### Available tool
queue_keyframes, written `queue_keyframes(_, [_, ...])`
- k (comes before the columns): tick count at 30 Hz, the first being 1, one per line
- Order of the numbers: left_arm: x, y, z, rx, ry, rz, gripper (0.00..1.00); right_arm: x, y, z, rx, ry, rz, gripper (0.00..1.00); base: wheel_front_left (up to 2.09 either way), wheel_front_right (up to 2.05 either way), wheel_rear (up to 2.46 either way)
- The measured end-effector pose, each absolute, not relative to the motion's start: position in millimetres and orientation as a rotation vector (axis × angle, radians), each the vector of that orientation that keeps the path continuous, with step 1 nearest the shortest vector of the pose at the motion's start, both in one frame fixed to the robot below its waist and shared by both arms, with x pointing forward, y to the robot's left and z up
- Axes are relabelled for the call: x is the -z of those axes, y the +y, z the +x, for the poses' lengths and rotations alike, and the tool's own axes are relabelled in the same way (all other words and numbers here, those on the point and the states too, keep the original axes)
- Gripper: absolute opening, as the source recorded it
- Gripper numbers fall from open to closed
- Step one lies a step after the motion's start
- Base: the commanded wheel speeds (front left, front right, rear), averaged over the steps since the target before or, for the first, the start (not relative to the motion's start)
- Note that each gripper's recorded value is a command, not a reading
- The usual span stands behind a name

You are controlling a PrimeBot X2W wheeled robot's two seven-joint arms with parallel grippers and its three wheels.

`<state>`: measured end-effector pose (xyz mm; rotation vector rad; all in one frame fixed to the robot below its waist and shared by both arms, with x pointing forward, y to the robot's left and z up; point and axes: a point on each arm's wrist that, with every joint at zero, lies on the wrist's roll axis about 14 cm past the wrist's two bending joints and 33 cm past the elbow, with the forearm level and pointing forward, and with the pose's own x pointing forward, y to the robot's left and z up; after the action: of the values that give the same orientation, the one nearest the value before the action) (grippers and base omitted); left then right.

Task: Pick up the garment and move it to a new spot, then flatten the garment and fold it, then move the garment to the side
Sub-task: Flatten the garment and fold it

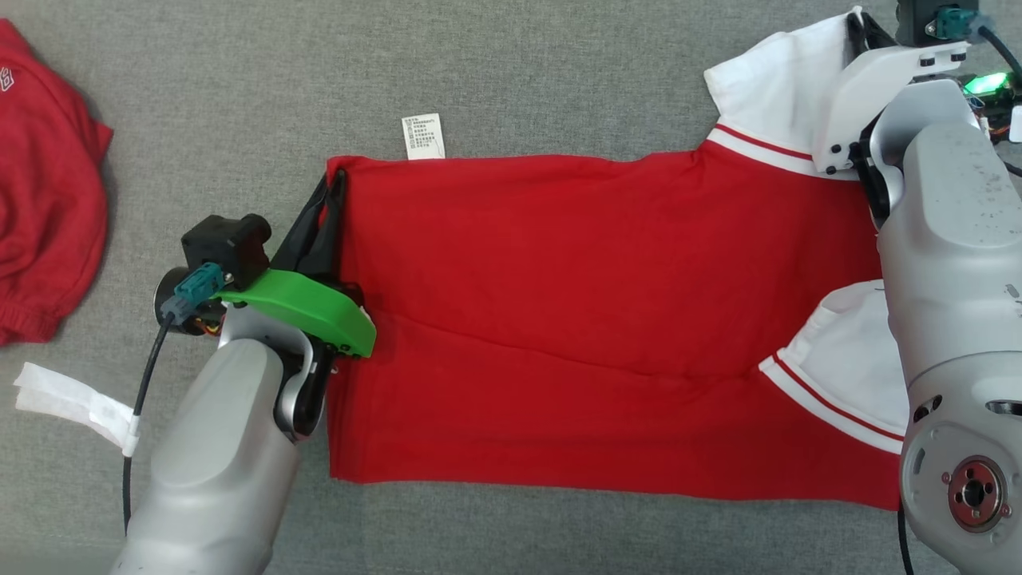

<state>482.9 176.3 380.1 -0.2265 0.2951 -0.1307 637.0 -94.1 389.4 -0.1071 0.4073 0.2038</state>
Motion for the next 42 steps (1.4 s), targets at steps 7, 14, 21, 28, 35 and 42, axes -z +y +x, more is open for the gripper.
queue_keyframes(7, [-407,186,496,0.110,0.207,-0.227,0.00,-454,-112,655,-0.147,0.107,-0.083,0.00,0.00,0.00,0.00])
queue_keyframes(14, [-441,185,505,0.119,0.104,-0.216,0.00,-534,-121,654,-0.124,-0.123,-0.012,0.00,0.00,0.00,0.00])
queue_keyframes(21, [-441,178,492,0.132,0.109,-0.201,0.00,-526,-139,604,-0.116,-0.129,0.050,0.00,0.00,0.00,0.00])
queue_keyframes(28, [-430,165,467,0.159,0.152,-0.190,0.00,-491,-170,544,-0.056,-0.033,0.094,0.00,0.00,0.00,0.00])
queue_keyframes(35, [-410,156,434,0.163,0.223,-0.200,0.43,-456,-194,493,0.015,0.079,0.147,0.28,0.00,0.00,0.00])
queue_keyframes(42, [-396,164,401,0.098,0.269,-0.221,1.00,-454,-211,468,0.067,0.090,0.166,1.00,0.00,0.00,0.00])
